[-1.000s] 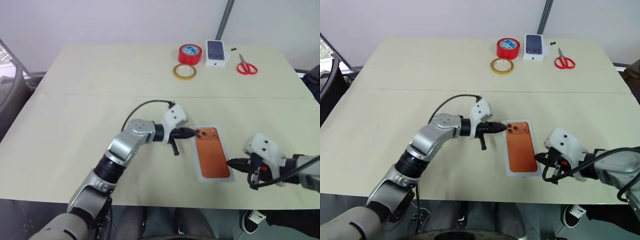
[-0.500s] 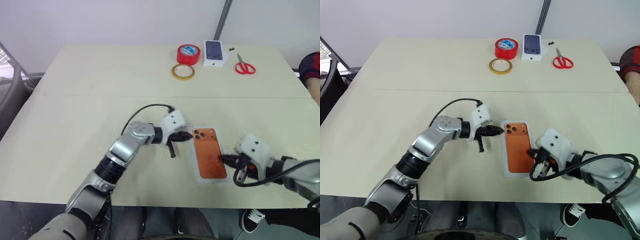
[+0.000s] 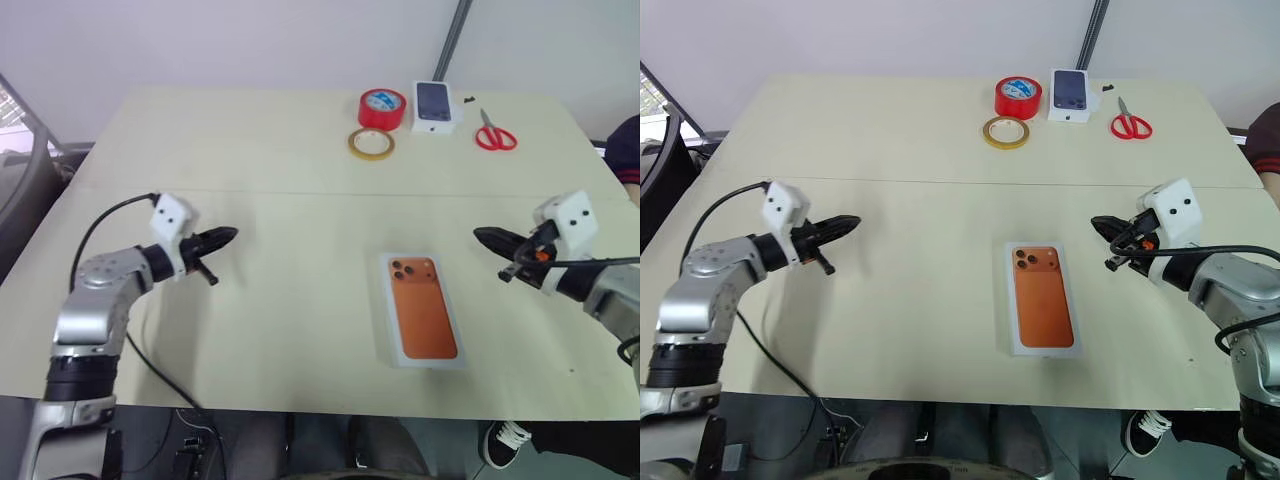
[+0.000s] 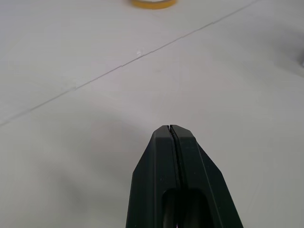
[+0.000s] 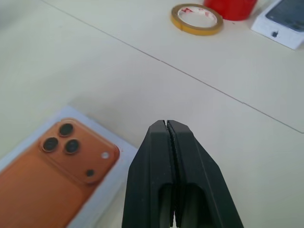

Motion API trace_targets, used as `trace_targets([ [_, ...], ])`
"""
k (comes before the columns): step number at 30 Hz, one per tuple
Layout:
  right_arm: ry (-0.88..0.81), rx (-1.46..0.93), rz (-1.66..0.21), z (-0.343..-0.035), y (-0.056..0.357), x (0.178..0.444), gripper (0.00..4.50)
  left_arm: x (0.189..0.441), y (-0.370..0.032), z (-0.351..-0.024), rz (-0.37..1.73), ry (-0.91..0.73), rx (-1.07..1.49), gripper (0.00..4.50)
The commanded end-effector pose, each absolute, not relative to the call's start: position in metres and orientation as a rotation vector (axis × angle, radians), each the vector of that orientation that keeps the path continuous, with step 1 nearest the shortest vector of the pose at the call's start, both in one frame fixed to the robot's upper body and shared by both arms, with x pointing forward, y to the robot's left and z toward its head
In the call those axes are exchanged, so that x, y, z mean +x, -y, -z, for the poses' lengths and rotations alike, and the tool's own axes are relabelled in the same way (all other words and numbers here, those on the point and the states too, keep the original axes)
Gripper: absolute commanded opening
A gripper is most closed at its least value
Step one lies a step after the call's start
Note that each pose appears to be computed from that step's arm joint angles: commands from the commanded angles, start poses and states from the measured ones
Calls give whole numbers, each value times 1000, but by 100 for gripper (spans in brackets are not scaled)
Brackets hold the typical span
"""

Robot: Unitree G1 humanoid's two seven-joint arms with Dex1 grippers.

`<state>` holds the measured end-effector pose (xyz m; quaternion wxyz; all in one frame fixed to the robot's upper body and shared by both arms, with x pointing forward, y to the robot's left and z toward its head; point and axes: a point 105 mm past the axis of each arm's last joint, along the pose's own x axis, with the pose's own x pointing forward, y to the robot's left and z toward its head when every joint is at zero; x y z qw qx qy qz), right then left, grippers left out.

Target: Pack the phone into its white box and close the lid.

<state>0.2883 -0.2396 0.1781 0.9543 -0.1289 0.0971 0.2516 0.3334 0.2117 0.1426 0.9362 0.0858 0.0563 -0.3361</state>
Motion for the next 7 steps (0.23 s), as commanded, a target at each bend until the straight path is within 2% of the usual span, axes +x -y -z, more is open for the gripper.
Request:
trace_targets([
  [1, -162, -284, -558, -185, 235, 287, 5, 330, -230, -156, 619, -56, 182, 0],
  [7, -165, -273, -634, -184, 223, 281, 5, 325, -235, -156, 594, -62, 184, 0],
])
